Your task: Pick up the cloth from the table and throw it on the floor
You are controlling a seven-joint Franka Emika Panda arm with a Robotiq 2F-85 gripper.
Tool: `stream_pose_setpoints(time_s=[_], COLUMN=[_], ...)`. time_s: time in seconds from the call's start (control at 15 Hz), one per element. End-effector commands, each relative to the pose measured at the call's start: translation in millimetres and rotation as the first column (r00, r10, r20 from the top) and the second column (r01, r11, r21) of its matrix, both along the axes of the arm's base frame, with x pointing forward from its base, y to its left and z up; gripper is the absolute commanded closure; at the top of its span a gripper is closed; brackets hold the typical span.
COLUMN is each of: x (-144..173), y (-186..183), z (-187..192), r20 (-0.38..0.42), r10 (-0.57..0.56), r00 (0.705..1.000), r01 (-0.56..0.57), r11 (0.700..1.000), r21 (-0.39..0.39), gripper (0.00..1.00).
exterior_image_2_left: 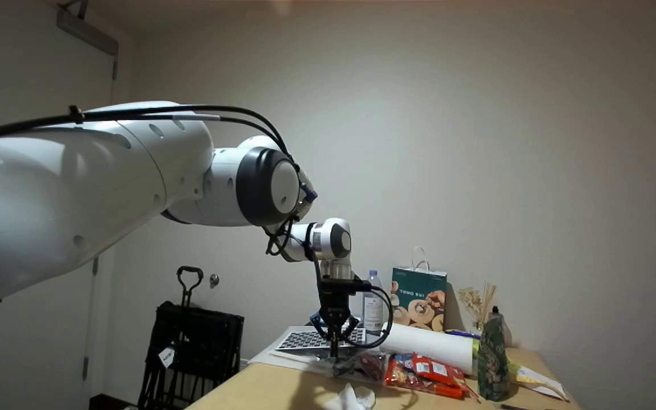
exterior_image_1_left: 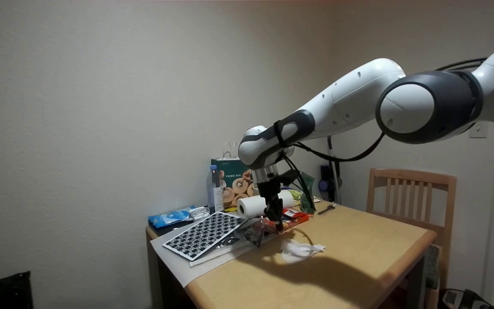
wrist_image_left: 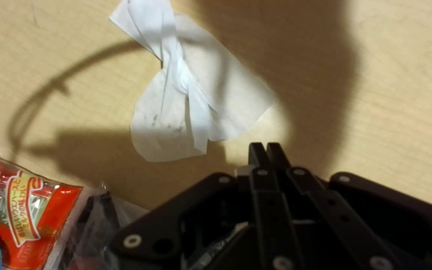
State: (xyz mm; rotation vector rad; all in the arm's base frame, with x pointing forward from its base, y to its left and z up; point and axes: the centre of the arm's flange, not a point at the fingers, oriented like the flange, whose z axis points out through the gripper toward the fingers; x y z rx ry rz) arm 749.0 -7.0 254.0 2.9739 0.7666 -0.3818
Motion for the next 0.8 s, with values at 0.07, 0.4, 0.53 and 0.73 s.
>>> stream_pose_setpoints(time_s=[0.07,0.4,0.53,0.73], x=[-6.6,-26.6,-34.5,-30.4], y=[-6.3,-29.8,-46.2,-70.8], z=[-5.5,-24.3,-36.4,-58.9], r20=[-0.005,-0.033,-0.041,-0.006], r10=[-0.030,-0.162,-0.237,-0.303], r00=[1.000,0.986,0.971,0.953], r01=[0.030,0.162,0.236,0.303], r11=[1.000,0.987,0.972,0.953], r21=[0.004,-0.006,-0.013,0.007], gripper=[0.62,0.31,0.18,0.00])
